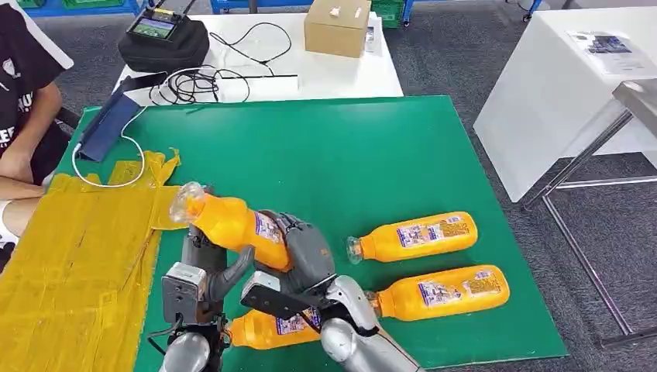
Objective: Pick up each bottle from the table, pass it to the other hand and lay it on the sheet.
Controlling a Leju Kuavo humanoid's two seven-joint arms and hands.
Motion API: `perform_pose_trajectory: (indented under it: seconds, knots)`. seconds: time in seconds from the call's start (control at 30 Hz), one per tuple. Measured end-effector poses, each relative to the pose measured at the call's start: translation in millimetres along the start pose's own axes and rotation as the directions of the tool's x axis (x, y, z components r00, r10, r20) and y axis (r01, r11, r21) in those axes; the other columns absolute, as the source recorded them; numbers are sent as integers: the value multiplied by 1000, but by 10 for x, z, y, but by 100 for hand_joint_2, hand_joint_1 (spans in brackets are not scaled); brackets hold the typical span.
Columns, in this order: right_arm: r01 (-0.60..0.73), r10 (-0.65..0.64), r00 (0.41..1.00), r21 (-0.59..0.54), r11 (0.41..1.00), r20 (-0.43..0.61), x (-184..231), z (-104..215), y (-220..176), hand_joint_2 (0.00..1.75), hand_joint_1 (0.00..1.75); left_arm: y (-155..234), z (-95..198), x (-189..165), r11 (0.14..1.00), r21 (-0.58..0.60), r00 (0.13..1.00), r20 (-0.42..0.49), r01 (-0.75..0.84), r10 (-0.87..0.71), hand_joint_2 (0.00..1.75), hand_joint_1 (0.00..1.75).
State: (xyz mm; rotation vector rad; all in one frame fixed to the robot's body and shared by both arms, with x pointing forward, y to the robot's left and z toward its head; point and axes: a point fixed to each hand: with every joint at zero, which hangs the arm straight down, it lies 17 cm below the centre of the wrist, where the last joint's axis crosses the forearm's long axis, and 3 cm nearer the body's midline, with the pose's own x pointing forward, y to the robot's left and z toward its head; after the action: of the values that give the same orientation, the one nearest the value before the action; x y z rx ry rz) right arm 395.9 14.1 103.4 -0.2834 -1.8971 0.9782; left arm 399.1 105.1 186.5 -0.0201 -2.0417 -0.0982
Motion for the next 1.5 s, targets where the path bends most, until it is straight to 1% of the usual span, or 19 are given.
perform_pose_trajectory:
  seconds: [0.1, 0.27, 0.37, 0.4, 0.43, 0.6, 0.87, 1.2, 1.5]
  knots:
    - [-5, 5, 1000, 12, 1000, 6, 10, 4, 40, 175, 175, -4, 7, -15, 1000, -1, 1000, -4, 1, -1, 175, 0]
    - [-52, 49, 996, 39, 998, 77, 154, 29, 133, 175, 175, -9, 9, -26, 1000, -4, 1000, -6, 0, 0, 175, 0]
    - [-76, 72, 993, 39, 996, 98, 204, 29, 149, 175, 175, -8, 8, -30, 1000, -5, 1000, -8, -2, 2, 175, 0]
    - [-86, 82, 991, 33, 996, 109, 228, 30, 146, 175, 175, -11, 6, -32, 1000, -6, 1000, -7, -4, 4, 175, 14]
    - [-96, 92, 988, 27, 995, 123, 255, 33, 144, 175, 175, -12, 8, -34, 1000, -7, 1000, -7, -6, 6, 175, 175]
    - [-121, 122, 977, -18, 993, 173, 371, 45, 73, 175, 175, -25, 10, -28, 1000, -13, 1000, 1, -17, 17, 175, 175]
    - [-128, 132, 974, -32, 991, 184, 376, 67, 32, 175, 175, -21, 11, -30, 1000, -8, 1000, 5, -26, 26, 175, 175]
    - [-49, 56, 983, -48, 998, 173, 402, 65, -28, 175, 175, 52, -23, 44, 999, 32, 999, 40, -16, 15, 175, 175]
    - [-42, 53, 982, -61, 997, 181, 436, 51, -81, 175, 175, 63, -60, 99, 999, 35, 998, 58, -18, 16, 175, 175]
